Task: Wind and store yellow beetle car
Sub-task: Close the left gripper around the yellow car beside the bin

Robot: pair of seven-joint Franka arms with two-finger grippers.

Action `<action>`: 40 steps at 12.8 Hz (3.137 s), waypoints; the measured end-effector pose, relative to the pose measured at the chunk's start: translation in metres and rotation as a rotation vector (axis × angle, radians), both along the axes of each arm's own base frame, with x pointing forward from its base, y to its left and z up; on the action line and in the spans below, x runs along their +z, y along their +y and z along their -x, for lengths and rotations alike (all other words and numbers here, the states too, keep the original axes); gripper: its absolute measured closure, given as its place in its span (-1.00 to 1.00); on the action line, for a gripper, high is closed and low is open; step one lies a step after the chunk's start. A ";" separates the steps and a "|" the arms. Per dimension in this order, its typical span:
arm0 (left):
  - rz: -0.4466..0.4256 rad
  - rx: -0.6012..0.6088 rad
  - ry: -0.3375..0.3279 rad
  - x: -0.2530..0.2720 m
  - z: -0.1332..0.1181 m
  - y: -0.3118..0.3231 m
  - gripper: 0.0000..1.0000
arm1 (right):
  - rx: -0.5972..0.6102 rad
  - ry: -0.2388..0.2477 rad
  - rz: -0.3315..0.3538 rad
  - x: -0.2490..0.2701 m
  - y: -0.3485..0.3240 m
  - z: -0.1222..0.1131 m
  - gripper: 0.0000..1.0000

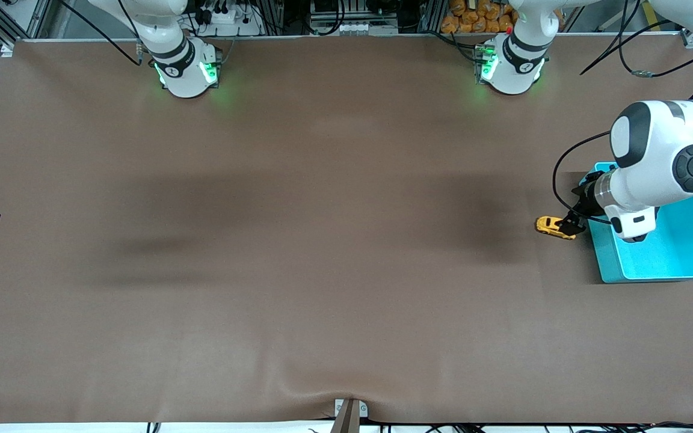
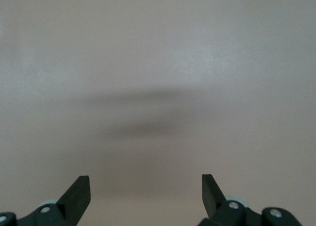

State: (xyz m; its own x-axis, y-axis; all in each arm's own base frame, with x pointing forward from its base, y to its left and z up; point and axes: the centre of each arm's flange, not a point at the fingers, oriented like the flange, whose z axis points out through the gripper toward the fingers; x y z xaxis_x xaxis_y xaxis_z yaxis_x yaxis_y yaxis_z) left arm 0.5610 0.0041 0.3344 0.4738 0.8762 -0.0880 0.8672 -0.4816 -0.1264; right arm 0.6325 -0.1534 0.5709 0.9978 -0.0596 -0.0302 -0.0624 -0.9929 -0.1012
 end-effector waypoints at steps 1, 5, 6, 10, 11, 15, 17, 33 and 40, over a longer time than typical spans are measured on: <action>0.000 0.030 -0.020 -0.008 0.003 0.015 -1.00 | -0.002 0.001 0.000 0.000 0.000 0.000 -1.00; -0.003 0.116 -0.066 -0.041 0.022 0.060 -1.00 | -0.006 0.001 0.001 0.000 -0.002 0.001 -1.00; -0.003 0.116 -0.075 -0.048 0.027 0.060 -1.00 | -0.006 0.002 0.001 0.000 -0.002 0.001 -1.00; -0.004 0.120 -0.105 -0.072 0.043 0.058 -1.00 | -0.005 -0.001 0.002 0.001 -0.002 0.001 -1.00; -0.004 0.122 -0.119 -0.078 0.047 0.058 -1.00 | -0.003 -0.007 0.002 0.005 0.000 0.002 -1.00; -0.001 0.129 -0.149 -0.098 0.050 0.058 -1.00 | 0.005 -0.041 0.003 0.036 0.011 0.016 -1.00; 0.002 0.132 -0.162 -0.109 0.049 0.059 -1.00 | 0.010 -0.045 -0.002 0.047 0.016 0.029 -1.00; 0.019 0.151 -0.168 -0.153 0.042 0.054 -0.30 | -0.025 -0.010 0.065 0.072 0.080 0.100 -1.00; 0.030 0.149 -0.214 -0.117 0.033 0.021 0.08 | 0.053 -0.015 0.072 0.071 0.127 0.104 -1.00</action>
State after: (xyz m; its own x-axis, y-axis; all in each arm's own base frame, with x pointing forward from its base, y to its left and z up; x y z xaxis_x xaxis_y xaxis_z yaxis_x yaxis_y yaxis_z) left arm 0.5276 0.0247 0.2171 0.3503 0.9363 -0.0268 0.9343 -0.3473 0.0800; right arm 0.5286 -0.0265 0.6424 0.9999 -0.0085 -0.0126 -0.0088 -0.9995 -0.0296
